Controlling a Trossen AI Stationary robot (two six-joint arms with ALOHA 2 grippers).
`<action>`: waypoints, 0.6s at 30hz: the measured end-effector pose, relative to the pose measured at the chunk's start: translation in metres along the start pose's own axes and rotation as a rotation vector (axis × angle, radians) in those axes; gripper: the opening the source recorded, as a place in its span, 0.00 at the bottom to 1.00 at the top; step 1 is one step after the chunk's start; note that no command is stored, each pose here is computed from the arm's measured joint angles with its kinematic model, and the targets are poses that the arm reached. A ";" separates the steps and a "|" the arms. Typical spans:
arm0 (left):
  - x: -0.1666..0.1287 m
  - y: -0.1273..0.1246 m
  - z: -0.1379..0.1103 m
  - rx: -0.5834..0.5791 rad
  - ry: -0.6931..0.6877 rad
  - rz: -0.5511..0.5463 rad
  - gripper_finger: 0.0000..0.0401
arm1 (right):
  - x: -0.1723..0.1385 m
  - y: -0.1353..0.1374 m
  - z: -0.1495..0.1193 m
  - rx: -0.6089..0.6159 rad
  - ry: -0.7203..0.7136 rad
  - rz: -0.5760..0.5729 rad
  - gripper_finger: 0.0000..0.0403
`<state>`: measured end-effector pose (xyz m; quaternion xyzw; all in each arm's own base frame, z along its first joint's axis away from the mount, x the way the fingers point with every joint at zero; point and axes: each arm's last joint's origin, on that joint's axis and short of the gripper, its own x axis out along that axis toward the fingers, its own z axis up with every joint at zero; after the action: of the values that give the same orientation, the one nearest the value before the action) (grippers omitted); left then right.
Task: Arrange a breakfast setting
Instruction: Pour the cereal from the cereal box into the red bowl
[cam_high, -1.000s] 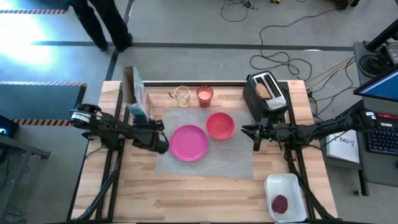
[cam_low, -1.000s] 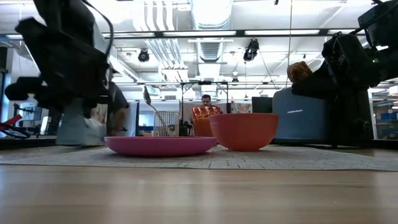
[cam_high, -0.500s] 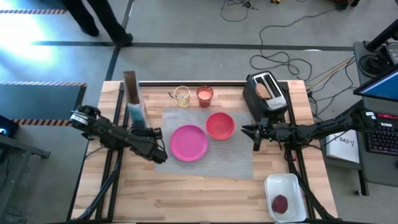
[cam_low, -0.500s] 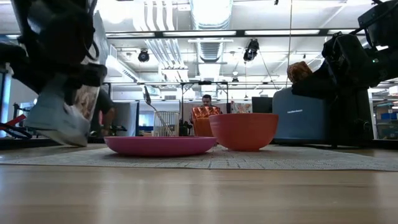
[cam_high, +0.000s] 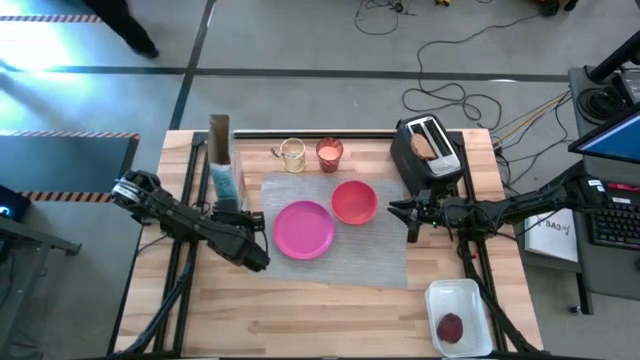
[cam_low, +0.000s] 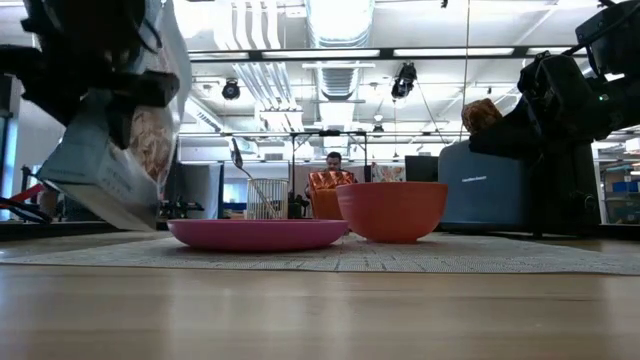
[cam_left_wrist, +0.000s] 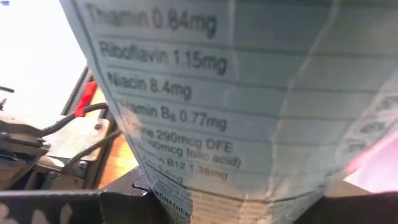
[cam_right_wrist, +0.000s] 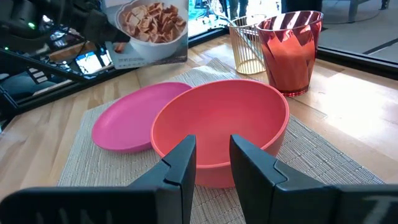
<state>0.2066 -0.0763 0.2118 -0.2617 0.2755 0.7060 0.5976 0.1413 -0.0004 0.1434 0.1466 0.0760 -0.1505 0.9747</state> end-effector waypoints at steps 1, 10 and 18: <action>-0.003 -0.001 0.001 0.008 0.007 -0.012 0.45 | 0.000 0.000 0.000 0.000 0.000 0.000 0.21; -0.027 -0.009 0.012 0.113 0.028 -0.116 0.45 | 0.000 0.000 0.000 0.000 0.000 0.000 0.21; -0.052 -0.010 0.035 0.282 0.048 -0.236 0.45 | 0.000 0.000 0.000 0.000 0.000 0.000 0.21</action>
<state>0.2224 -0.0867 0.2725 -0.2227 0.3535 0.5788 0.7003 0.1413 -0.0004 0.1433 0.1467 0.0761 -0.1504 0.9747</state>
